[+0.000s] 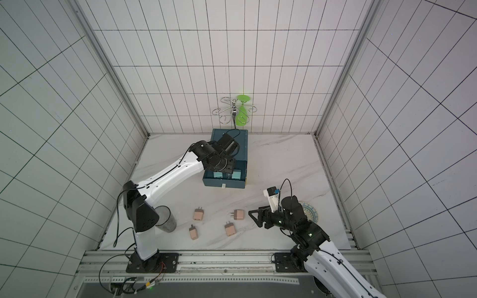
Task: Place the plugs into the drawer by color
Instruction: Close the drawer in the storage box.
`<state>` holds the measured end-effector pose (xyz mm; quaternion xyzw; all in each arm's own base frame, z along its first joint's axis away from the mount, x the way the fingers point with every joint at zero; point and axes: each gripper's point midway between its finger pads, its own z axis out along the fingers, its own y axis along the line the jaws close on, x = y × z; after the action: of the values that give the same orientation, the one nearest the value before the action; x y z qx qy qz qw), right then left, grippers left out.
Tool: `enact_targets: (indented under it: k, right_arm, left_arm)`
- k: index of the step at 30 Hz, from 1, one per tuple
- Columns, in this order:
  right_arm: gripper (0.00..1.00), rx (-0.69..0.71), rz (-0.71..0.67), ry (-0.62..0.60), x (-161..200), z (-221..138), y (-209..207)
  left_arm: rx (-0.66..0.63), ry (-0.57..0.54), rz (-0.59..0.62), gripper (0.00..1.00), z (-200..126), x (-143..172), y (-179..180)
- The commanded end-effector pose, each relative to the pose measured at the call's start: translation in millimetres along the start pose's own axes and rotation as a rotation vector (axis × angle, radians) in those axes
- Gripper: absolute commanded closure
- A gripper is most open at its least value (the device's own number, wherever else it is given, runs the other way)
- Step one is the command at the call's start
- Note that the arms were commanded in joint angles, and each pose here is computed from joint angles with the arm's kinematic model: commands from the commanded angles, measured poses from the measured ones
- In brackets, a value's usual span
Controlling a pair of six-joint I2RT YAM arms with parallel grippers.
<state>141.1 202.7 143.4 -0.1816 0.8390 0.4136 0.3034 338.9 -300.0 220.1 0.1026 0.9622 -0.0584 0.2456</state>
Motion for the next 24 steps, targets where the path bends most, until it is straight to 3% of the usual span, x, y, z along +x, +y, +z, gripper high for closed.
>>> enact_targets:
  k: [1, 7, 11, 13, 18, 24]
  right_arm:
    - [0.26, 0.019, -0.005, 0.014, 3.9, 2.0, -4.0]
    - [0.27, -0.019, 0.041, 0.028, -8.4, -3.9, 13.5]
    - [0.28, -0.062, 0.072, 0.005, -25.4, -9.3, 35.5]
    - [0.28, -0.024, 0.048, -0.014, -35.0, -12.0, 39.3]
    - [0.35, 0.009, -0.003, -0.052, -61.6, -5.9, 54.6]
    - [0.43, 0.016, -0.052, -0.006, -78.0, 27.7, 68.4]
  left_arm:
    - [0.1, -0.072, -0.03, 0.4, -46.3, -12.8, -3.3]
    - [0.247, -0.293, -0.059, 0.4, -111.7, -42.5, -2.3]
    - [0.285, -0.39, -0.158, 0.36, -116.2, -53.0, 29.7]
    - [0.286, -0.411, -0.193, 0.36, -106.5, -60.4, 49.9]
    - [0.439, -0.405, -0.265, 0.46, -68.5, -91.9, 73.8]
    - [0.327, -0.37, -0.253, 0.48, -18.4, -105.9, 90.0]
